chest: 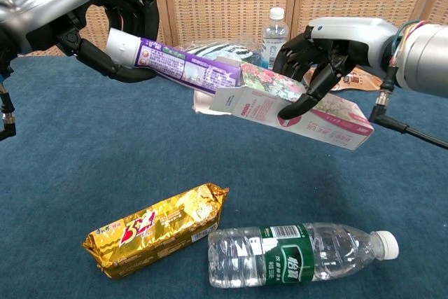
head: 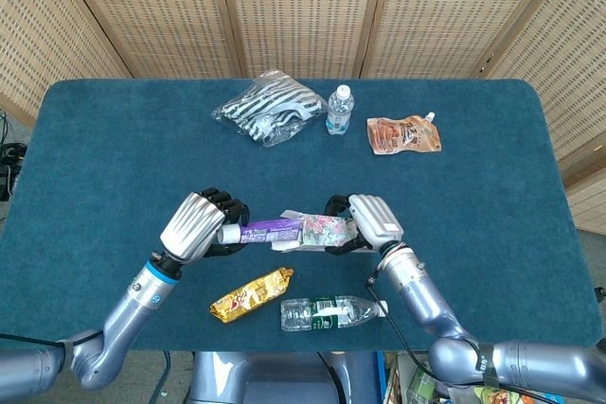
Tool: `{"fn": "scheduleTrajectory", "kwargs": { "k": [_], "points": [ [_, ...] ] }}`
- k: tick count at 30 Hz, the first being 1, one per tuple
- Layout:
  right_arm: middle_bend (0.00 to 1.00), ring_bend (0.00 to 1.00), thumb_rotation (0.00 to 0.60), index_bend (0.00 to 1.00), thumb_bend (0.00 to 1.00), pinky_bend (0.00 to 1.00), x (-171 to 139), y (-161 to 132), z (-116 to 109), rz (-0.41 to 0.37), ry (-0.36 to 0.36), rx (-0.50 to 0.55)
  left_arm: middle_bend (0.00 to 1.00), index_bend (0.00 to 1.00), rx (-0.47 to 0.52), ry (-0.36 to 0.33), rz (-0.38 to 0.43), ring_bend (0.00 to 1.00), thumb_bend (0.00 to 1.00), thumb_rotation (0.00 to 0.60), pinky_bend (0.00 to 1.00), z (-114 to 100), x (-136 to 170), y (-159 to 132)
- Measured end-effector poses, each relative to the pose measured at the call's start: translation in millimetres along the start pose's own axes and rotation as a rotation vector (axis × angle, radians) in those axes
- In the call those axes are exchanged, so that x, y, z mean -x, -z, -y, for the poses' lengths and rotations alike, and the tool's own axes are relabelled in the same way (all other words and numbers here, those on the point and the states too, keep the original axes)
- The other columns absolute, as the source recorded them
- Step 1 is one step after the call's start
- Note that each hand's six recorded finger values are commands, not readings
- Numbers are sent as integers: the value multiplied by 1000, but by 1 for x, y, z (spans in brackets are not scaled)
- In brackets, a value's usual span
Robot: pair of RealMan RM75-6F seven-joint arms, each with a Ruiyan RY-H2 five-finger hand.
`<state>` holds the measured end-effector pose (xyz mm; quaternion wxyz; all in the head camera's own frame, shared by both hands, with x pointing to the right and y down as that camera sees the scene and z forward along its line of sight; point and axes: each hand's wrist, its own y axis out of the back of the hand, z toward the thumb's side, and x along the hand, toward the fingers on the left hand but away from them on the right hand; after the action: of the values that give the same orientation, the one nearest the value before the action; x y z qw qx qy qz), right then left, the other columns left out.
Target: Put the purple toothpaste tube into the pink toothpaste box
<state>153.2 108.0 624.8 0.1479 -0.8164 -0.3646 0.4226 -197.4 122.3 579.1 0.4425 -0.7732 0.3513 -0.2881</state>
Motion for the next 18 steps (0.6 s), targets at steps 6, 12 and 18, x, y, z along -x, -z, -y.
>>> {"fn": "scheduleTrajectory", "kwargs": {
  "k": [6,12,18],
  "points": [
    [501,382,600,594,5,468,0,-2,0,-5,-2,7,689,816,17,-8,14,553,320,600,551,5,-1,-5],
    [501,381,600,594,5,468,-2,-4,-1,-6,-4,27,689,816,21,-28,35,553,321,600,551,10,-4,-12],
    [502,382,600,594,5,468,-4,-6,-5,-7,-7,83,689,816,25,-48,51,553,321,600,551,12,-9,-18]
  ]
}}
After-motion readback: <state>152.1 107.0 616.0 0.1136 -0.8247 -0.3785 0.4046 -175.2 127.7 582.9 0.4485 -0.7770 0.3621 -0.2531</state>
